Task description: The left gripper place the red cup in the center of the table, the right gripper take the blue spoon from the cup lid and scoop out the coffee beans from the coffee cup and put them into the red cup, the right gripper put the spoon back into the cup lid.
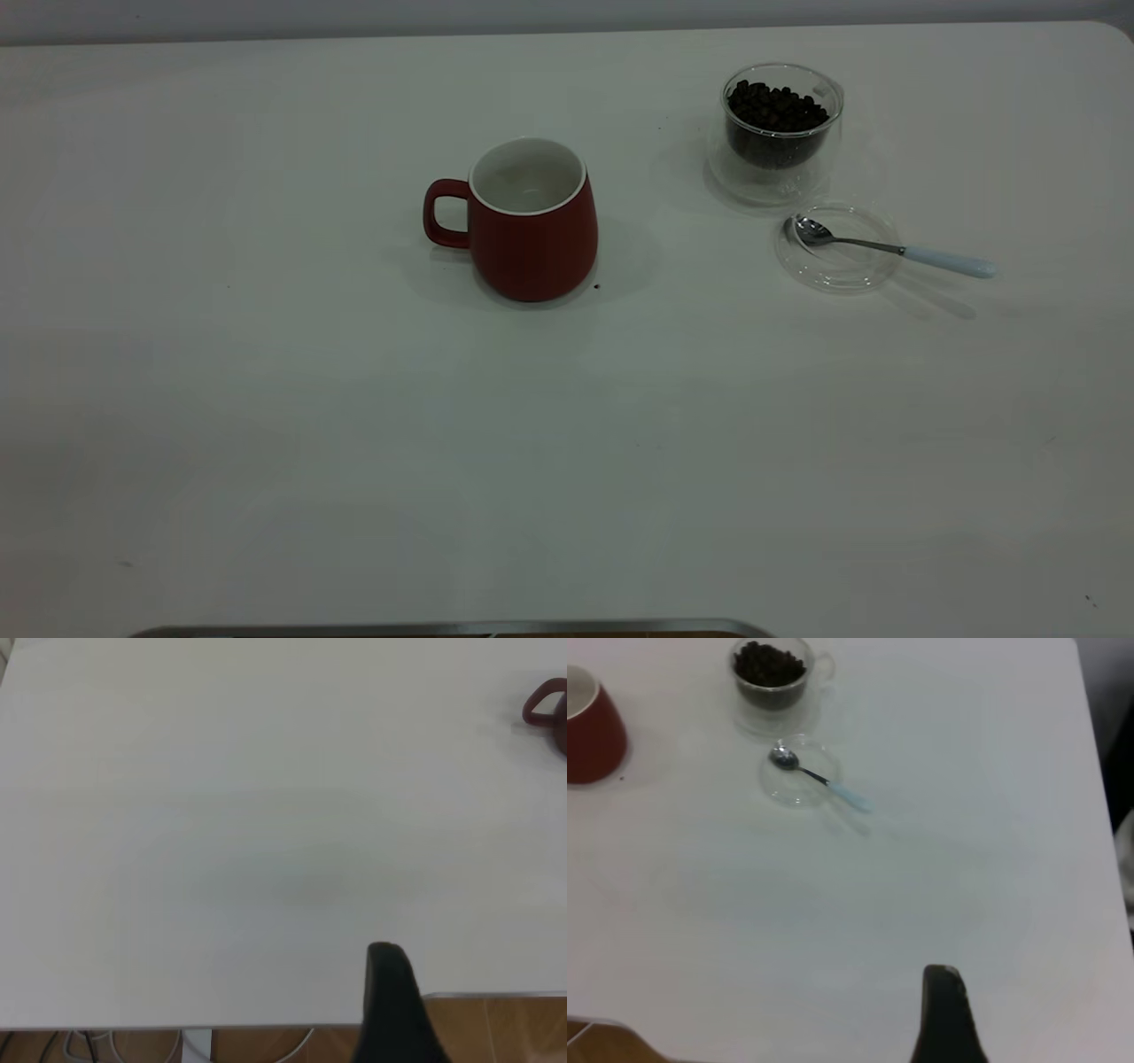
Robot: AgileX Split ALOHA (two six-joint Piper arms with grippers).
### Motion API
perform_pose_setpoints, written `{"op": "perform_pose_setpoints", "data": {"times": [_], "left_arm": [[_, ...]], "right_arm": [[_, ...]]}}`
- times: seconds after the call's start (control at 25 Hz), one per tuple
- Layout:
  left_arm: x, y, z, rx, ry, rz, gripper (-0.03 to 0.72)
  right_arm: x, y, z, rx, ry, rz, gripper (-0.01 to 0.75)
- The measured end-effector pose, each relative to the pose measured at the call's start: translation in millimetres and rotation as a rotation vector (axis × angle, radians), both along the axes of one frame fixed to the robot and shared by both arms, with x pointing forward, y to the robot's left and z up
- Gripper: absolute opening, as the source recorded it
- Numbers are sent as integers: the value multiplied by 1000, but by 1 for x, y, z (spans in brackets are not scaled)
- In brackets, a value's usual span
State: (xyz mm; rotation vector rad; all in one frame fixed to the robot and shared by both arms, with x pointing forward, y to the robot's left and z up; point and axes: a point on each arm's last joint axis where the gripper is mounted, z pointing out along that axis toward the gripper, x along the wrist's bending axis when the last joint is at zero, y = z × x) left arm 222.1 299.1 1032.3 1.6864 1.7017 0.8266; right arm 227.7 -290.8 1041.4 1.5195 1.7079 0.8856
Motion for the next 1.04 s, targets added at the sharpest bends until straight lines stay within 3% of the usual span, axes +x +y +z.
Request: {"op": "perform_pose_setpoints", "data": {"times": [1.04], "left_arm": [[0, 0, 0, 0, 0, 0, 533]], "right_arm": [[4, -9, -3, -17, -12, -4, 551]]}}
